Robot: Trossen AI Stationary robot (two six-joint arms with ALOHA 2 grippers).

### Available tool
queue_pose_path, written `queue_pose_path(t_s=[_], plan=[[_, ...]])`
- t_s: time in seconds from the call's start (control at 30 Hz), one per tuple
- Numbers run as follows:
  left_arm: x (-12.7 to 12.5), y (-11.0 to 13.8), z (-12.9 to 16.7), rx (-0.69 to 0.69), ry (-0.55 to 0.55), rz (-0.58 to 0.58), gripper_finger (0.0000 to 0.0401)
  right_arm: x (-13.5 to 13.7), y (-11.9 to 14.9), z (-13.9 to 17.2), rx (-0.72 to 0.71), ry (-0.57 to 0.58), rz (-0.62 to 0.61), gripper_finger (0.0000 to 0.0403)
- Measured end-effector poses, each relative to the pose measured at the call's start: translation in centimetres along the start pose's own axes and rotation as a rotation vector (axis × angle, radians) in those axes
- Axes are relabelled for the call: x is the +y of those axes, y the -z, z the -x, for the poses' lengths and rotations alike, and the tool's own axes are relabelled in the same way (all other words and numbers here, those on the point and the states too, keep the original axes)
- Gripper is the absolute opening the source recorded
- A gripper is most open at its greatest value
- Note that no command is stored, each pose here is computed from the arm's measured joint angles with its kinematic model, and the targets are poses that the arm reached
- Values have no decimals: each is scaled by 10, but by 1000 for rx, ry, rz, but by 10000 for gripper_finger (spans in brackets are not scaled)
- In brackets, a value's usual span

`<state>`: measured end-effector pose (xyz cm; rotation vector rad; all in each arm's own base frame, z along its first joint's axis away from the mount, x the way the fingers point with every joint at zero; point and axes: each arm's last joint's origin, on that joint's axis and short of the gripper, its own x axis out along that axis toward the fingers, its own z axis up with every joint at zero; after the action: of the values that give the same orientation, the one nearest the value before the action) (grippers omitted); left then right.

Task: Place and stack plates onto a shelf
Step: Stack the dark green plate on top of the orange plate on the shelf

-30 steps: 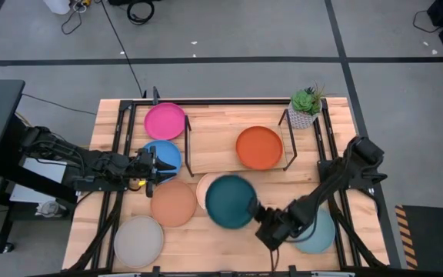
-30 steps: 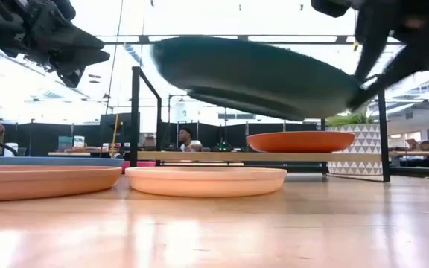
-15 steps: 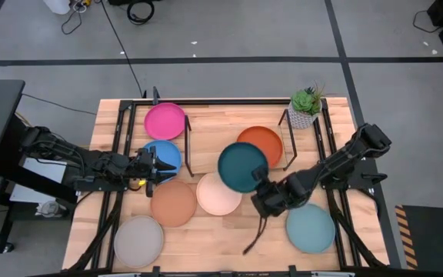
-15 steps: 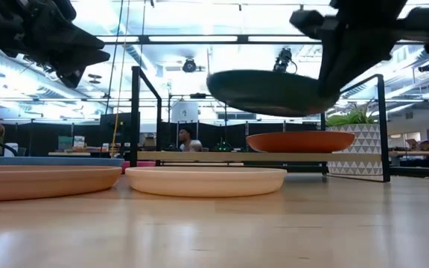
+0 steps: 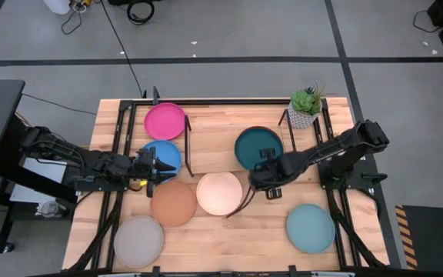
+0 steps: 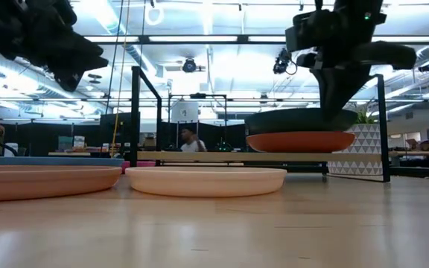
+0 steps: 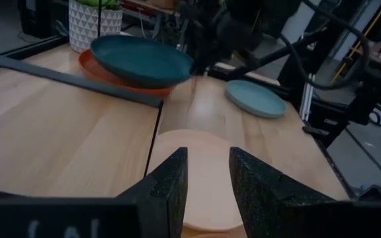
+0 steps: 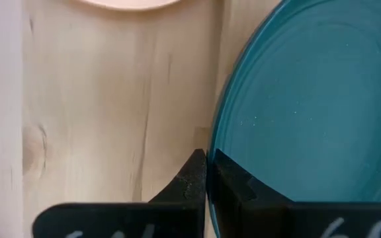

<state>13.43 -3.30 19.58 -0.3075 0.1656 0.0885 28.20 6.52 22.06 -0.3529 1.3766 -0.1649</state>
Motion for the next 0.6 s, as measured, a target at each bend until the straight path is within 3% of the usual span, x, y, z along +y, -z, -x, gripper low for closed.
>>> queue_pose_path(t_s=[0.6], plan=[[1,3,0,31,-12,-4,119,-22,-1,-9,36,-65,-75,18]])
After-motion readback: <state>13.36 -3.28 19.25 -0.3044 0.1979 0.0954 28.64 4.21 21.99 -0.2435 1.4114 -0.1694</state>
